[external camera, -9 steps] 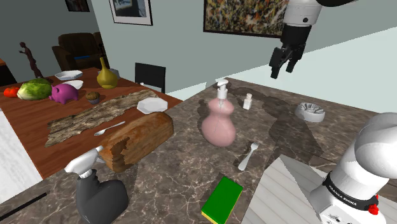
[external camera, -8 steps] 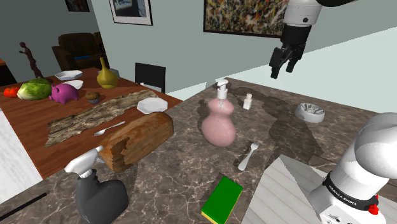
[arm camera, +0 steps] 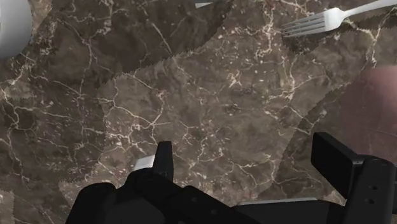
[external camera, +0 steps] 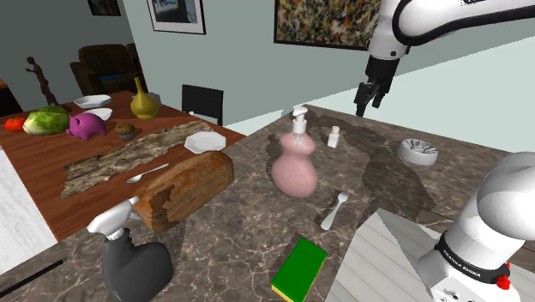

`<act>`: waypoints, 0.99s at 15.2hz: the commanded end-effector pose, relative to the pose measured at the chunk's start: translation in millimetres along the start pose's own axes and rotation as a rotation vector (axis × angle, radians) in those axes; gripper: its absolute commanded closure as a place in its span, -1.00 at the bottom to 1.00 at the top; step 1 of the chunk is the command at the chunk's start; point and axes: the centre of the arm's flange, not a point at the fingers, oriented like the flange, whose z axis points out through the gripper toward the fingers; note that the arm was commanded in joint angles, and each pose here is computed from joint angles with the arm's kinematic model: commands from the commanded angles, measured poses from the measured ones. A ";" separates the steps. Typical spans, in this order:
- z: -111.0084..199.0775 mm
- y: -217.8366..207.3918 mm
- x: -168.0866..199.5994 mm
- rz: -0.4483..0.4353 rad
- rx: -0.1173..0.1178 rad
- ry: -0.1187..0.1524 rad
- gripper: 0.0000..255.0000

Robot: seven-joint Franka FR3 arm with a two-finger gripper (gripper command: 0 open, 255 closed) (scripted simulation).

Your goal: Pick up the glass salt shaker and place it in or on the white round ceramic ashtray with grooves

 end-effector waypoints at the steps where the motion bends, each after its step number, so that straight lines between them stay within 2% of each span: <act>1: 18.6 13.8 11.1 -0.027 -0.001 0.006 -1.00; 15: 146.1 98.6 109.6 -0.202 -0.007 0.034 -1.00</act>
